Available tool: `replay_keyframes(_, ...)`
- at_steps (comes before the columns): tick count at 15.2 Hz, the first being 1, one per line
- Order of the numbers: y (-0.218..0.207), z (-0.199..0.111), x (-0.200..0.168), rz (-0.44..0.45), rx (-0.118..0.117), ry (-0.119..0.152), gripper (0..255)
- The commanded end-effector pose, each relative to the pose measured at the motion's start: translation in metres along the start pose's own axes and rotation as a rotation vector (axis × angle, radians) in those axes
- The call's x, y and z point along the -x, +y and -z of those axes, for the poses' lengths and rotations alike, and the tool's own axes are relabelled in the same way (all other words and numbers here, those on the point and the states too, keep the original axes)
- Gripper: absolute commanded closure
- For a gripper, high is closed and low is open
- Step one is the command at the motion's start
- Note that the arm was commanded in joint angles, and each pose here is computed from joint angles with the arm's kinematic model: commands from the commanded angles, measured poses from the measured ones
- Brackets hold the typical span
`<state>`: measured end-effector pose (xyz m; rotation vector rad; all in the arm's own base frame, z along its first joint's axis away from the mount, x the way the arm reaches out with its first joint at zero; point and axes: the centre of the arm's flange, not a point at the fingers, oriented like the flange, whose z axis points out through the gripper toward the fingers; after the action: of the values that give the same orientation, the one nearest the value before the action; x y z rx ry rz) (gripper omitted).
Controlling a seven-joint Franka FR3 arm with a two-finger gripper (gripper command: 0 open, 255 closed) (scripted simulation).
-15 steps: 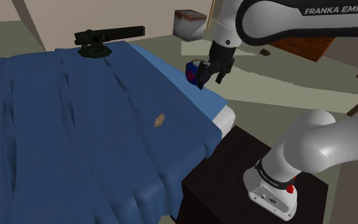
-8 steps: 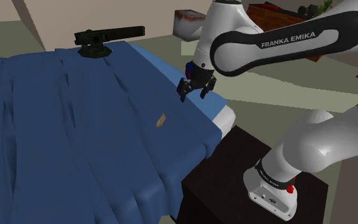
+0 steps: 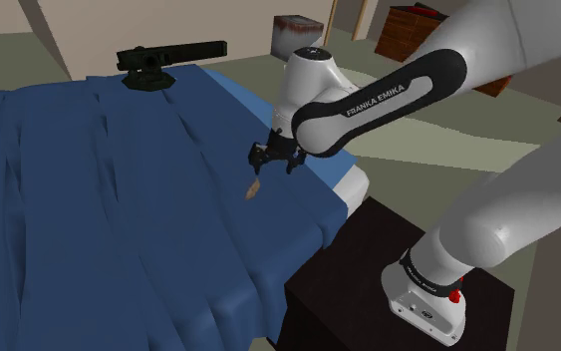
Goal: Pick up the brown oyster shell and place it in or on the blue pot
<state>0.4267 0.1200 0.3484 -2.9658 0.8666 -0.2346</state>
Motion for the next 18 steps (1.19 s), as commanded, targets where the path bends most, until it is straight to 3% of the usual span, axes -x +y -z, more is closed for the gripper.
replay_keyframes(1, -0.012, -0.021, -0.004, -0.051, -0.011, 0.01, 0)
replay_keyframes(6, -0.038, -0.07, -0.018, -0.157, -0.028, 0.032, 0)
replay_keyframes(13, -0.039, -0.107, -0.02, -0.157, -0.028, 0.032, 0)
replay_keyframes(18, -0.039, -0.11, -0.02, -0.157, -0.028, 0.032, 0)
